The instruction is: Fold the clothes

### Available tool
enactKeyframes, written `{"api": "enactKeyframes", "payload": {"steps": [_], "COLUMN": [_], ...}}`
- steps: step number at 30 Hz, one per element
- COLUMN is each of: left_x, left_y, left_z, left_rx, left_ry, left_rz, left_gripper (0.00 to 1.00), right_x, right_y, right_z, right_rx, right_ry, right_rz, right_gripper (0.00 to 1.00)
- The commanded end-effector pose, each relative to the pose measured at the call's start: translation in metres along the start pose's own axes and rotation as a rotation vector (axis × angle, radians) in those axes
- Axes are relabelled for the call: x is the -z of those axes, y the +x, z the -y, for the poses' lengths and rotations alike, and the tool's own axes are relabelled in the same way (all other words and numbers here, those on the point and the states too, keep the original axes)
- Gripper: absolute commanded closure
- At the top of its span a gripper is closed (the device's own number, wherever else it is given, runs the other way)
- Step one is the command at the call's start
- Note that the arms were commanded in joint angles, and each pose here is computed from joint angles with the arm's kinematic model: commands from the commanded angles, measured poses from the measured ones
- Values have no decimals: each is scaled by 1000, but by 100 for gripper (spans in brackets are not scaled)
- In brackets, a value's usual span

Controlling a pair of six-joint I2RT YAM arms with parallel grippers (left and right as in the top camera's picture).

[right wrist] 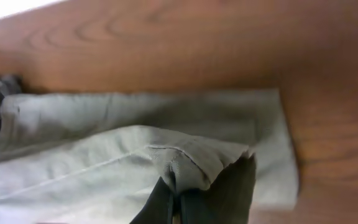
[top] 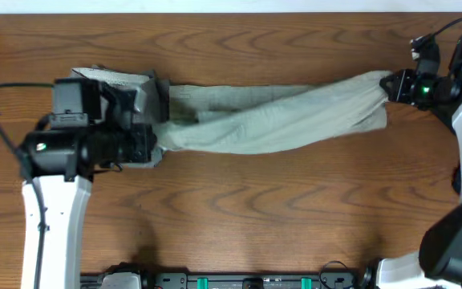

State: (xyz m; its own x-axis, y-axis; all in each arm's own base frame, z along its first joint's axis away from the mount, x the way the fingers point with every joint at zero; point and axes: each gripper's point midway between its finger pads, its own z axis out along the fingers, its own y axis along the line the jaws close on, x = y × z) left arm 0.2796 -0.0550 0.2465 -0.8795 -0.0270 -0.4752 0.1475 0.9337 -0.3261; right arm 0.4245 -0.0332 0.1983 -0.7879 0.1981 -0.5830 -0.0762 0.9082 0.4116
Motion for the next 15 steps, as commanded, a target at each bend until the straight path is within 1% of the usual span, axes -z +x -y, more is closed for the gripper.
{"api": "enactKeyframes", "payload": {"steps": [1,2,5,10,12,13,15], "left_x": [50,62,100,161,175,176,163], "left_y": [-41,-52,-79,-108,-110,-107,-94], "left_z": [3,8,23,47,53,55,59], "left_rx": [-40,-58,-105,-172,-183,-182,-171], "left_ry": [-88,-86,-84,-81,-77,-70,-31], "left_rz": [200,250,382,572,602,593,520], "left_gripper": [94,94,94,94,94,94,94], "right_x": [49,58,91,157,176,181,186], "right_y": [-28,-32,-44,-65,-65,-63,-57], "right_z": [-14,-17,-37,-76,-84,-86,-89], "right_rx": [-24,-55,-49,62,62,65,60], "right_ry": [33,43,34,31,50,57,60], "right_rz": [151,180,278,486,536,545,537], "right_gripper": [99,99,99,99,99,99,99]}}
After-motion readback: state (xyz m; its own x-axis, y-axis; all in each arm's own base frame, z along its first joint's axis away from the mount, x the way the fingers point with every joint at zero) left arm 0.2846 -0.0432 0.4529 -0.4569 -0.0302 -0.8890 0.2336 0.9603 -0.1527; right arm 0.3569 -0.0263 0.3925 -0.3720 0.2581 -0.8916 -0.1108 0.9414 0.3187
